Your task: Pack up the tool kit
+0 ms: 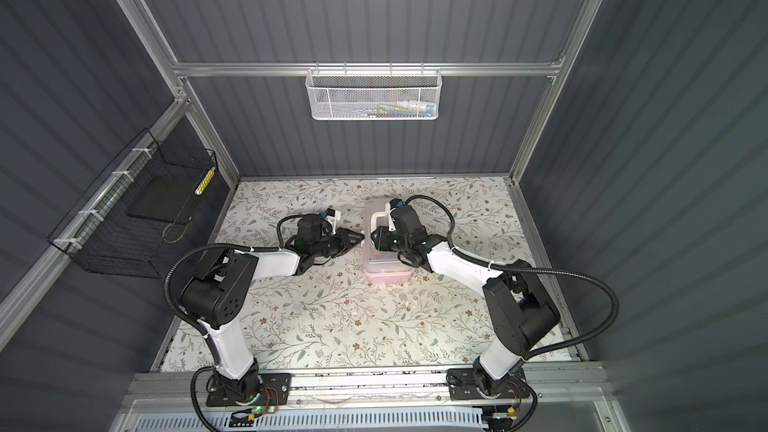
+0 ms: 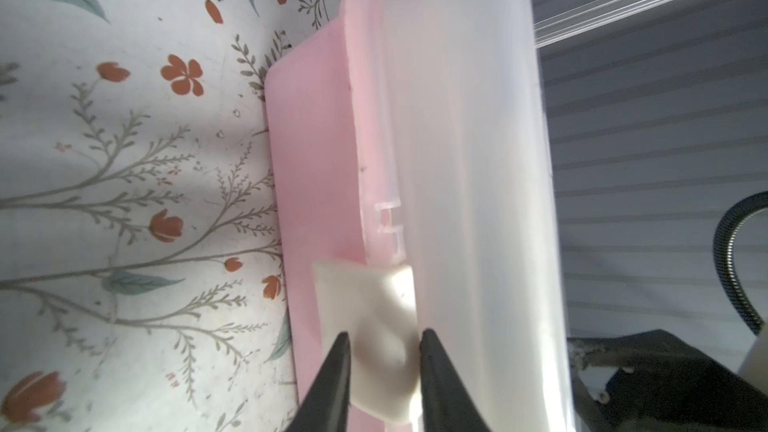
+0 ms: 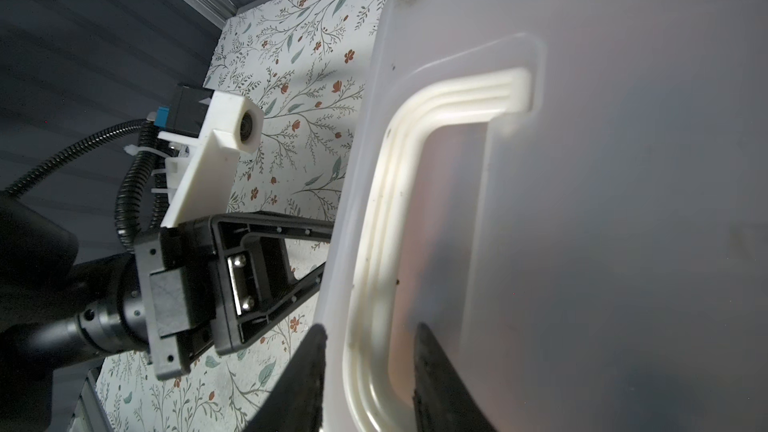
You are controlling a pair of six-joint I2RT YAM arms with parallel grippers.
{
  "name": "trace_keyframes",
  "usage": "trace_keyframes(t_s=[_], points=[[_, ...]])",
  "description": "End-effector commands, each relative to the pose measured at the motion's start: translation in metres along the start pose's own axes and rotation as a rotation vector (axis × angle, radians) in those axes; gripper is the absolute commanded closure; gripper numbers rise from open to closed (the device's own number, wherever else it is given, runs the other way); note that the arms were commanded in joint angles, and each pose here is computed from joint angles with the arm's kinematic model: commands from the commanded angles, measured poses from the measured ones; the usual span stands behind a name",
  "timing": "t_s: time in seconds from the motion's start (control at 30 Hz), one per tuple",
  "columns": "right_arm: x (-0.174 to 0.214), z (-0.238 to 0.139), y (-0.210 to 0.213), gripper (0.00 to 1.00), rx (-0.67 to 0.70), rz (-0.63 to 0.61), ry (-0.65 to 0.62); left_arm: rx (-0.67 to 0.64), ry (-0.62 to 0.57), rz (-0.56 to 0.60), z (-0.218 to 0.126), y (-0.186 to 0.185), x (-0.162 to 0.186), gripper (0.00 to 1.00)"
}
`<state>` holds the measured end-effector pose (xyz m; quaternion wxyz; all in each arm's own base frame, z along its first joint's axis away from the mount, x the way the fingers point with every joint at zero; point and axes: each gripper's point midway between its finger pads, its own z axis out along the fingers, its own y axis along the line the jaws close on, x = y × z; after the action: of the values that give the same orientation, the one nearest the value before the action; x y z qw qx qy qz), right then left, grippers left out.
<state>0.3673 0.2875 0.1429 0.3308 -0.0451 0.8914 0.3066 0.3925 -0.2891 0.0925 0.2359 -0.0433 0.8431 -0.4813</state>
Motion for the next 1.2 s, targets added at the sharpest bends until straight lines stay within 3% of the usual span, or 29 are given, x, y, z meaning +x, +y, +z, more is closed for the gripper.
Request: trace_keyframes(t_s=[0.0, 0.07, 0.17, 0.23, 0.4, 0.57, 0.63, 0.7, 0.8, 0.9, 1.03, 1.17], points=[[0.053, -0.007, -0.04, 0.62, 0.137, 0.057, 0.194, -0.122, 0.04, -0.013, -0.004, 0.022, 0.008, 0.61], [0.04, -0.014, -0.04, 0.62, 0.135, 0.053, 0.162, -0.148, 0.017, -0.002, -0.01, 0.023, -0.001, 0.47], [0.011, -0.03, -0.042, 0.61, 0.139, 0.032, 0.094, -0.187, -0.034, 0.042, -0.017, 0.02, -0.017, 0.1], [-0.01, -0.042, -0.042, 0.61, 0.14, 0.021, 0.051, -0.213, -0.057, 0.073, -0.022, 0.016, -0.028, 0.0], [-0.052, -0.072, -0.024, 0.59, 0.075, -0.044, -0.062, -0.291, -0.137, 0.149, -0.039, 0.007, -0.052, 0.0], [-0.078, -0.106, -0.031, 0.57, 0.123, -0.072, -0.158, -0.387, -0.234, 0.204, -0.065, 0.006, -0.072, 0.0], [-0.085, -0.12, -0.046, 0.49, 0.176, -0.076, -0.21, -0.444, -0.294, 0.258, -0.081, 0.005, -0.082, 0.0], [-0.088, -0.135, -0.065, 0.31, 0.268, -0.104, -0.274, -0.48, -0.385, 0.315, -0.099, 0.002, -0.091, 0.0], [-0.091, -0.156, -0.099, 0.25, 0.459, -0.093, -0.375, -0.512, -0.539, 0.398, -0.126, 0.002, -0.1, 0.0], [-0.091, -0.173, -0.12, 0.21, 0.564, -0.079, -0.502, -0.562, -0.649, 0.484, -0.148, 0.004, -0.105, 0.0], [-0.089, -0.193, -0.126, 0.17, 0.572, -0.12, -0.679, -0.65, -0.682, 0.601, -0.164, 0.009, -0.105, 0.0], [-0.081, -0.187, -0.128, 0.13, 0.568, -0.18, -0.668, -0.744, -0.726, 0.638, -0.179, 0.023, -0.104, 0.0]])
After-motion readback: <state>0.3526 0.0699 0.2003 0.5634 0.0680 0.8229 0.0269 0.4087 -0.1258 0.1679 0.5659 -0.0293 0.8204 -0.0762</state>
